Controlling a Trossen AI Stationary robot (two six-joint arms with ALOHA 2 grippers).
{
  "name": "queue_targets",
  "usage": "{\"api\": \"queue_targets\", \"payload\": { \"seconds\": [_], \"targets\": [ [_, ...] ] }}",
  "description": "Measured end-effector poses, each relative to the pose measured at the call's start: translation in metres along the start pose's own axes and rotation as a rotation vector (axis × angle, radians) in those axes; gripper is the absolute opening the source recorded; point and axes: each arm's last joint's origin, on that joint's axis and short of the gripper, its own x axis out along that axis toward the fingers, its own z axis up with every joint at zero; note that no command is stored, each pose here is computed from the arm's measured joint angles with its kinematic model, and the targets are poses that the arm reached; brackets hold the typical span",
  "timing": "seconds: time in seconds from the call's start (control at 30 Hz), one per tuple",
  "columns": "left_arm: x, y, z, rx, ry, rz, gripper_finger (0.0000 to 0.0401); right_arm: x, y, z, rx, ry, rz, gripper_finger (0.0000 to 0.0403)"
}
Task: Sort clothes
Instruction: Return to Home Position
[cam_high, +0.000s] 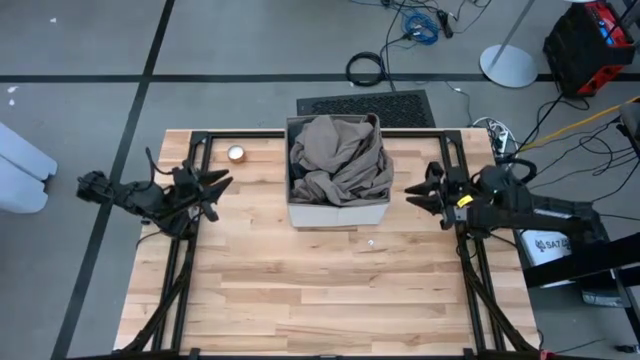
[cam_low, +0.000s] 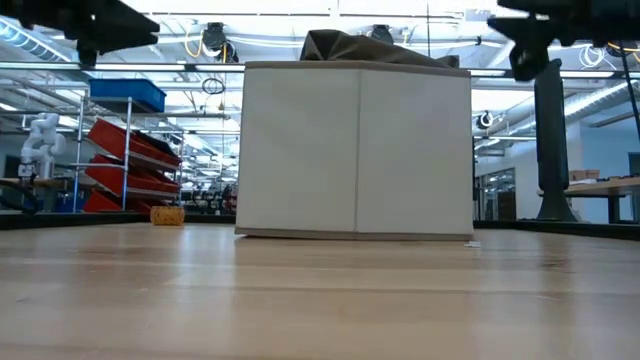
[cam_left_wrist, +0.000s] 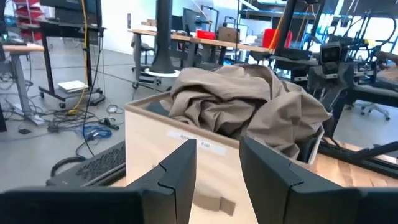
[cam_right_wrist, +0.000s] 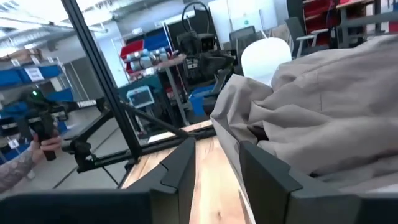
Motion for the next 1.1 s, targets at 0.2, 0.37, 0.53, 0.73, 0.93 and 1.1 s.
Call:
{"api": "queue_targets", "payload": {
  "seconds": [0.2, 0.37, 0.53, 0.73, 0.93, 1.1],
  "targets": [
    [-0.004, 0.007, -0.017, -0.011, -0.001, 0.001, 0.0132, -0.004, -0.008, -0.026, 0.017, -0.056, 0.010, 0.0111],
    [-0.003, 0.008, -0.035, -0.022, 0.011, 0.003, 0.0132, -0.004, -0.015, -0.042, 0.029, -0.038, -0.055, 0.0111],
    [-0.001, 0.008, -0.054, -0.015, 0.039, 0.008, 0.0132, -0.003, -0.020, -0.050, 0.032, -0.026, -0.101, 0.0111],
    [0.000, 0.006, -0.061, -0.031, 0.054, -0.028, 0.0132, -0.002, -0.026, -0.070, 0.041, 0.039, -0.093, 0.0111],
    [-0.001, 0.002, -0.062, -0.007, 0.080, -0.182, 0.0132, -0.002, -0.032, -0.088, 0.040, 0.023, -0.093, 0.0112],
    [0.002, -0.001, -0.067, -0.034, 0.046, -0.206, 0.0132, -0.002, -0.031, -0.086, -0.010, 0.005, -0.096, 0.0112]
  ]
}}
